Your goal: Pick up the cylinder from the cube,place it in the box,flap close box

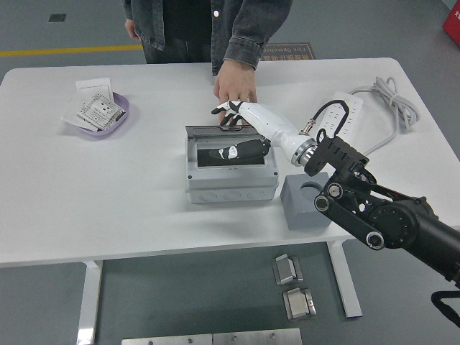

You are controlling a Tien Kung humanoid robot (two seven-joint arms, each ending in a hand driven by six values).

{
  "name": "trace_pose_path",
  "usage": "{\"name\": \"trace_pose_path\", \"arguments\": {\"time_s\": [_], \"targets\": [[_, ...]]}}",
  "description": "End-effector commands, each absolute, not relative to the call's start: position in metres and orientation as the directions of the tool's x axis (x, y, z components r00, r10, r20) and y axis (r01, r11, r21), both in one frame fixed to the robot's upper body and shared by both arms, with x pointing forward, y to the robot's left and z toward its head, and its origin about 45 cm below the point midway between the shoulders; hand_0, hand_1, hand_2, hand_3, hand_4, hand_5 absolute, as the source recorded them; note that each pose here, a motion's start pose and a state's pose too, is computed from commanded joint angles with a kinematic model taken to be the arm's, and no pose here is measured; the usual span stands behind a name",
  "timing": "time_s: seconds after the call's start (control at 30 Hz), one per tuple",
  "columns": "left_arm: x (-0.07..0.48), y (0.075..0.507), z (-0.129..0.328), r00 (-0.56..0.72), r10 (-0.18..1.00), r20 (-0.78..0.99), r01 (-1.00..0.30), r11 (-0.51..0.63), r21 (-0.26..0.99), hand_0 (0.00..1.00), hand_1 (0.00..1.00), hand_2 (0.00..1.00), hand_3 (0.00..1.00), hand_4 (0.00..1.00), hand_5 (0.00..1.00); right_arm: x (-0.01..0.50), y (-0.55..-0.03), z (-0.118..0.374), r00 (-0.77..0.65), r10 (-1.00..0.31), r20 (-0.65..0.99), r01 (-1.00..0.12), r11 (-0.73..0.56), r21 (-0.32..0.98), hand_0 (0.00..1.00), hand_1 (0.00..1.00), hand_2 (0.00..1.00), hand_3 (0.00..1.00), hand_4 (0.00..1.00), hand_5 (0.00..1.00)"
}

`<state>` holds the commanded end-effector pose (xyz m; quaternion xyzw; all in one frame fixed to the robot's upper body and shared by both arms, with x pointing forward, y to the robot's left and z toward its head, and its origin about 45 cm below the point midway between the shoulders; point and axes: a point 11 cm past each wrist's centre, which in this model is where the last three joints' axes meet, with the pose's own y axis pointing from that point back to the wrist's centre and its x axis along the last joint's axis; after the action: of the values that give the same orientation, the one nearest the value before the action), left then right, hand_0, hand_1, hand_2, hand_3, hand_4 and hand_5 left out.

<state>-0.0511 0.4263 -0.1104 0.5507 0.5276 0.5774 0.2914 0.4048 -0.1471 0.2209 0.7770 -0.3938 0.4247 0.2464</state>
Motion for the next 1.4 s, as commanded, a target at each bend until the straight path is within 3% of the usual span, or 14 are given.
{"name": "trace_pose_path", "arguments": {"time_s": [0.43, 0.73, 1.07, 1.4], "targets": [[-0.051, 0.425, -0.111, -0.226, 0.918, 0.326, 0.243, -0.271, 0.931, 0.621, 0.611, 0.557, 0.592, 0.670, 0.264, 0.383, -0.147, 0.214, 0.357, -0.408, 0.841, -0.805, -0.591, 0.055, 0.685, 0.597, 0.644, 0.786, 0.951, 0.478], [-0.053, 0.424, -0.111, -0.227, 0.918, 0.326, 0.248, -0.269, 0.931, 0.621, 0.611, 0.557, 0.593, 0.669, 0.263, 0.379, -0.177, 0.222, 0.292, -0.470, 0.833, -0.855, -0.519, 0.007, 0.685, 0.594, 0.645, 0.786, 0.949, 0.477], [-0.059, 0.421, -0.112, -0.230, 0.918, 0.323, 0.256, -0.263, 0.930, 0.621, 0.611, 0.557, 0.592, 0.670, 0.263, 0.357, -0.230, 0.245, 0.153, -0.625, 0.766, -0.921, -0.372, -0.119, 0.686, 0.588, 0.643, 0.786, 0.950, 0.480], [-0.060, 0.417, -0.113, -0.234, 0.920, 0.315, 0.257, -0.254, 0.932, 0.622, 0.611, 0.557, 0.592, 0.670, 0.263, 0.326, -0.310, 0.225, -0.022, -0.875, 0.484, -0.980, -0.076, -0.182, 0.686, 0.587, 0.642, 0.785, 0.951, 0.482]]}}
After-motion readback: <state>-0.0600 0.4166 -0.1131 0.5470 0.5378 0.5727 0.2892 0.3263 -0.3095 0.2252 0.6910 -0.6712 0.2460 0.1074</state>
